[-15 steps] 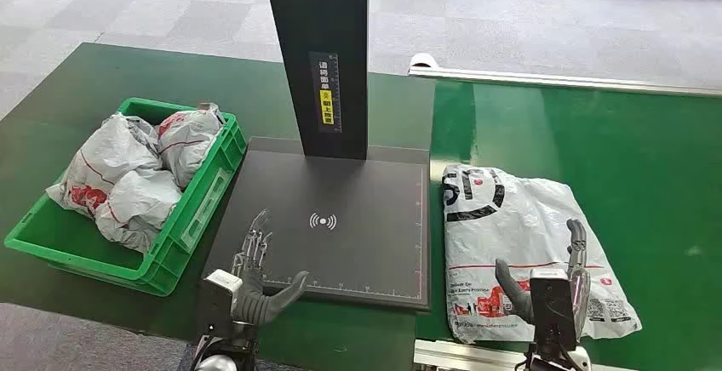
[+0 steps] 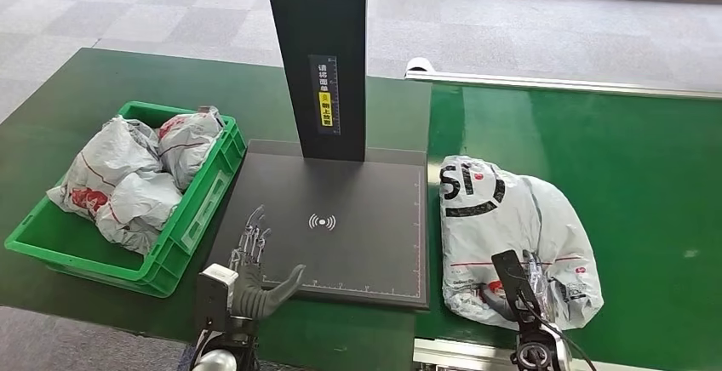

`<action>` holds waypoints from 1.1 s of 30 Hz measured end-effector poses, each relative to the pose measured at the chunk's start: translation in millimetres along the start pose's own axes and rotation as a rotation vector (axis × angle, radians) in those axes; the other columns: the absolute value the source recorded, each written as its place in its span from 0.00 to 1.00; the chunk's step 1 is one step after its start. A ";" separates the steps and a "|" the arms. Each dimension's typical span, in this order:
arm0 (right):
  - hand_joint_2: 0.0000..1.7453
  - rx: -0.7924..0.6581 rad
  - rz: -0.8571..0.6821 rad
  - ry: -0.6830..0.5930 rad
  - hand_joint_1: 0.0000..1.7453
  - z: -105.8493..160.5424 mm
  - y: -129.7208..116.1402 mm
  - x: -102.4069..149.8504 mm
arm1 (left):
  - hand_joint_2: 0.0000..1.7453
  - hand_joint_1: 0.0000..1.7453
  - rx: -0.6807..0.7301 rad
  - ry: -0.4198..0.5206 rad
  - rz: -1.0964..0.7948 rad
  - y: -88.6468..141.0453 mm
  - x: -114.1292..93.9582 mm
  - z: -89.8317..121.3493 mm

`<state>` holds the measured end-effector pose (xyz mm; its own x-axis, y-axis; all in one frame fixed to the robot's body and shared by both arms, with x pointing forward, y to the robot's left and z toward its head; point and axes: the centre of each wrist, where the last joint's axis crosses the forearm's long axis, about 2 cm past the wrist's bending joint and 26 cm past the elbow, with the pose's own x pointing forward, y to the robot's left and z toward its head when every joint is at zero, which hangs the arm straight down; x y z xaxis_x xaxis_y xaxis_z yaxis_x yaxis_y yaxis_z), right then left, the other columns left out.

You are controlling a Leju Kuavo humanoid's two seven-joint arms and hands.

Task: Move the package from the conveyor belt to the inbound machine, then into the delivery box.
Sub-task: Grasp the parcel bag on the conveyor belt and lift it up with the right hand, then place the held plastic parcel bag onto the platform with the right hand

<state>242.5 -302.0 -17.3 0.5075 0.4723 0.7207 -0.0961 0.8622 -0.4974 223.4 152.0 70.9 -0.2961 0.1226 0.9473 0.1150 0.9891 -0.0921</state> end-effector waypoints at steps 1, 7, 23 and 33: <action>1.00 0.002 0.003 0.003 1.00 -2.8 -0.3 0.2 | 1.00 0.00 0.005 0.001 -0.001 0.2 -0.1 0.1; 1.00 -0.026 0.006 -0.002 1.00 -14.3 -6.9 4.4 | 1.00 0.00 0.022 -0.006 0.000 0.3 1.1 -1.5; 1.00 -0.355 -0.039 -0.281 1.00 13.2 -21.5 13.0 | 1.00 0.00 0.053 -0.015 -0.009 3.3 2.1 0.7; 1.00 -0.744 -0.234 -0.824 1.00 87.0 -67.7 74.8 | 1.00 0.00 0.072 -0.064 -0.030 10.1 1.7 -0.4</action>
<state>212.4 -309.0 112.2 -0.2988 0.5276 0.7952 0.5997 0.7520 -0.2736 224.4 162.1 71.7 -0.3587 0.0952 0.9286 0.0374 0.9955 -0.0876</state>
